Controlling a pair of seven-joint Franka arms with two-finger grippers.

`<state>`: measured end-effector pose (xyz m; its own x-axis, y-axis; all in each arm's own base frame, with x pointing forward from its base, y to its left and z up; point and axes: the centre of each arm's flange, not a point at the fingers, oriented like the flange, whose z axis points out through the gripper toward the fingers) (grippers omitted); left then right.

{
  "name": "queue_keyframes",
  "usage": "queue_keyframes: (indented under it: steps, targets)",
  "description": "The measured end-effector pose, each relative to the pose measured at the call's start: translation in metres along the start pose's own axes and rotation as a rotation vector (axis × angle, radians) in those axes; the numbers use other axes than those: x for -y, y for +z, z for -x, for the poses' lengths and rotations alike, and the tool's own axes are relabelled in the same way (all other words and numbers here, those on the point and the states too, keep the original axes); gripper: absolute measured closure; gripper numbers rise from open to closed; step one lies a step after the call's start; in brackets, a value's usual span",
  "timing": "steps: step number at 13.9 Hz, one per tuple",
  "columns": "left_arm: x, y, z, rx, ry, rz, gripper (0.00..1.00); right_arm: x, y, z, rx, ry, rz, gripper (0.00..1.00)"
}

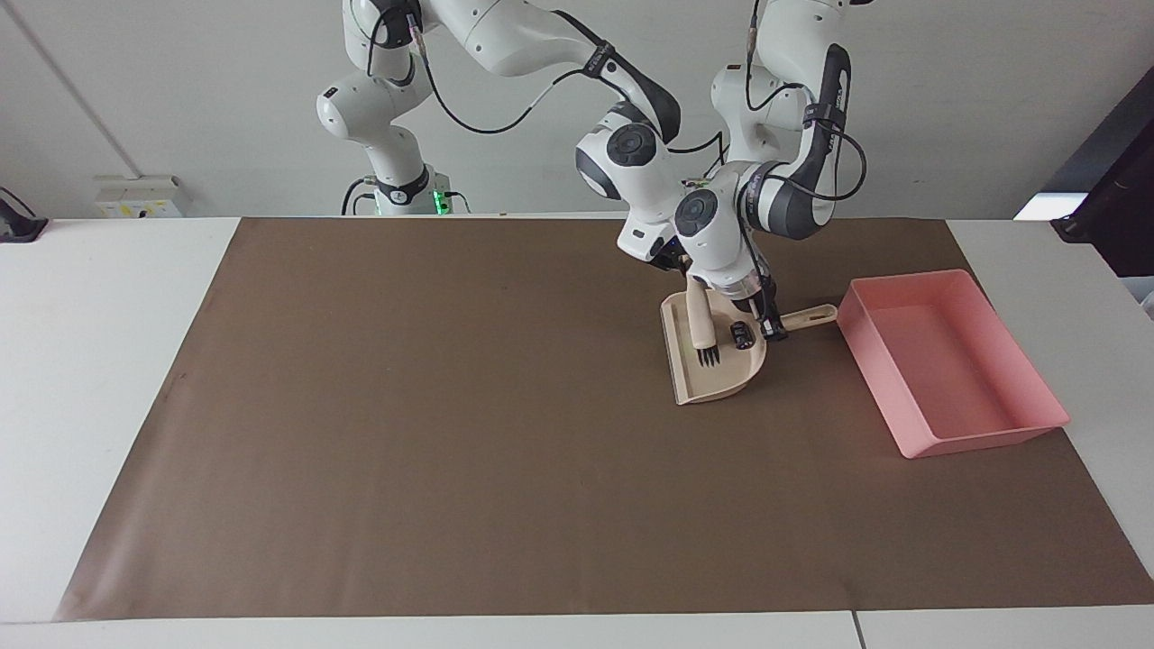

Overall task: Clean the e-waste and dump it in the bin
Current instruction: 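Sweep the electronic part into the dustpan with the right gripper's brush, then lift the dustpan over the pink bin while the right gripper withdraws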

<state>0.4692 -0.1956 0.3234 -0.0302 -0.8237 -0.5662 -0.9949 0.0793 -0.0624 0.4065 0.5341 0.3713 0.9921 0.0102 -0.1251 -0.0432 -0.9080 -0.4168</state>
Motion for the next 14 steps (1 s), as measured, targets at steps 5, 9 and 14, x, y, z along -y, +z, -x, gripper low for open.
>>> queue_keyframes:
  steps: [5, 9, 14]
  targets:
    - [0.011, 0.009, 0.017, -0.107, 0.022, -0.001, 0.67, -0.021, -0.108, 0.009, 0.122, 0.003, 0.088, 0.74]
    - [0.026, -0.004, 0.08, -0.185, -0.005, -0.011, 0.67, -0.082, -0.196, 0.015, 0.119, 0.005, 0.299, 0.74]
    - [0.051, -0.024, 0.192, -0.209, -0.077, -0.044, 0.67, -0.255, -0.314, -0.044, 0.1, 0.076, 0.388, 0.74]
